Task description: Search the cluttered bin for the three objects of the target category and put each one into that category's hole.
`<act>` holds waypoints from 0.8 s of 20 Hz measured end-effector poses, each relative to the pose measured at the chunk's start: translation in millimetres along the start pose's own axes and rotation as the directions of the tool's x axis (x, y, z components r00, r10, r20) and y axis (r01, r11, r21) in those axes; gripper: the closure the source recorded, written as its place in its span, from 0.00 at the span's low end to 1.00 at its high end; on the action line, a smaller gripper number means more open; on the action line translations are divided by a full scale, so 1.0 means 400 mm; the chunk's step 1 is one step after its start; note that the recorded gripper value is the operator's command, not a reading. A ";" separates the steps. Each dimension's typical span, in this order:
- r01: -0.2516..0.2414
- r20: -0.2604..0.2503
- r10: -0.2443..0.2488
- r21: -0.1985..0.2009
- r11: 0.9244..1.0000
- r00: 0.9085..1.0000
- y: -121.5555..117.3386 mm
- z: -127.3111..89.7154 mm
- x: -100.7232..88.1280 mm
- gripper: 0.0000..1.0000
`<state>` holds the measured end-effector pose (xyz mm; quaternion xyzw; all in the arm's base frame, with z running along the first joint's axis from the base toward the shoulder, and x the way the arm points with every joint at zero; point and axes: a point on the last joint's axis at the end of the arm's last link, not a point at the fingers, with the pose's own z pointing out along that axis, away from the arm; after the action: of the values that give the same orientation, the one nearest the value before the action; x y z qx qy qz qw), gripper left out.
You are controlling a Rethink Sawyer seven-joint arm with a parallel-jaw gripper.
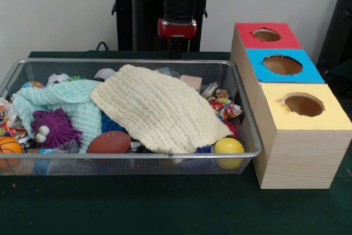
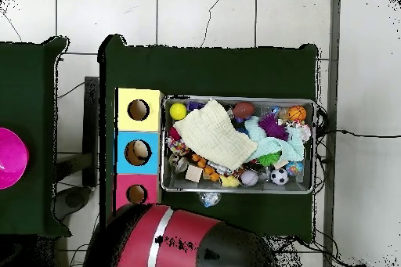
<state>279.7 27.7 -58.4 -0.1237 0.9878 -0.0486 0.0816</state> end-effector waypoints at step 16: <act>0.013 0.094 -0.014 0.014 1.000 0.995 0.002 0.001 0.034 1.00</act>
<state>266.6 24.8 -60.9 -0.1321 0.9816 -0.0497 0.1286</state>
